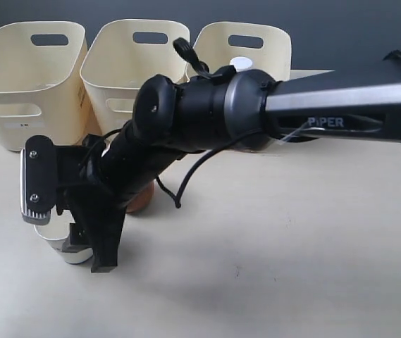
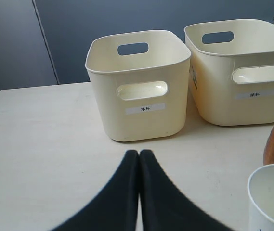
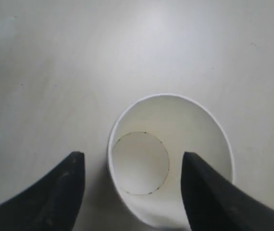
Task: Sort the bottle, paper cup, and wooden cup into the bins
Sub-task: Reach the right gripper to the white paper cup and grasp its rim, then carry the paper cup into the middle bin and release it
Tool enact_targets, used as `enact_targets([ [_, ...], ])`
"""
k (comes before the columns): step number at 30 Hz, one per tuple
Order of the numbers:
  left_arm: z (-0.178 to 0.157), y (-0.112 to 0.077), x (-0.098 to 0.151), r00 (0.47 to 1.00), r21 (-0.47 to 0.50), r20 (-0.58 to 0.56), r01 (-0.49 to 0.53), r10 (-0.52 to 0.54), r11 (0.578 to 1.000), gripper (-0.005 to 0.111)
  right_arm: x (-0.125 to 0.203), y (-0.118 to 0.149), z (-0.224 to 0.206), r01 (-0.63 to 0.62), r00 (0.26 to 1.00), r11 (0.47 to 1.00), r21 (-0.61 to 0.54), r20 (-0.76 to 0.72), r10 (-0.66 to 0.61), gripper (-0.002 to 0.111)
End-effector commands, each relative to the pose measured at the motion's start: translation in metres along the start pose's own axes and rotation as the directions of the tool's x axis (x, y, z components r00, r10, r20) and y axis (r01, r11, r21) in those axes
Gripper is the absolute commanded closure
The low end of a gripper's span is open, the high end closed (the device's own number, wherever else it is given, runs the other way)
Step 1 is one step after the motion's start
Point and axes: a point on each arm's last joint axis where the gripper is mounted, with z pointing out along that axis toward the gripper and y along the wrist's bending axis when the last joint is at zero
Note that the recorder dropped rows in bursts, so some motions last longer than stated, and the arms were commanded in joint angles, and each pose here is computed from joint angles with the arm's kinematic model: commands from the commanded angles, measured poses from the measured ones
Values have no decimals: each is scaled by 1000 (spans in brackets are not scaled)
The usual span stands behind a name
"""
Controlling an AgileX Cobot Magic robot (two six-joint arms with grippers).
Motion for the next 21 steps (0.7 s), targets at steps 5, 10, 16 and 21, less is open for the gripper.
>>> enact_targets([
  [5, 0, 0, -2, 1000, 2, 12, 0, 0, 1000, 107, 6, -2, 11, -6, 1000, 1000, 9, -12, 6, 81],
  [10, 0, 0, -2, 1000, 2, 12, 0, 0, 1000, 107, -6, -8, 1, 24, 1000, 999, 34, 11, -24, 108],
  [16, 0, 0, -2, 1000, 2, 12, 0, 0, 1000, 107, -43, -21, -44, 72, 993, 990, 122, 85, -82, 108],
  [21, 0, 0, -2, 1000, 2, 12, 0, 0, 1000, 107, -67, -41, -99, 41, 986, 957, 287, 141, -84, 108],
])
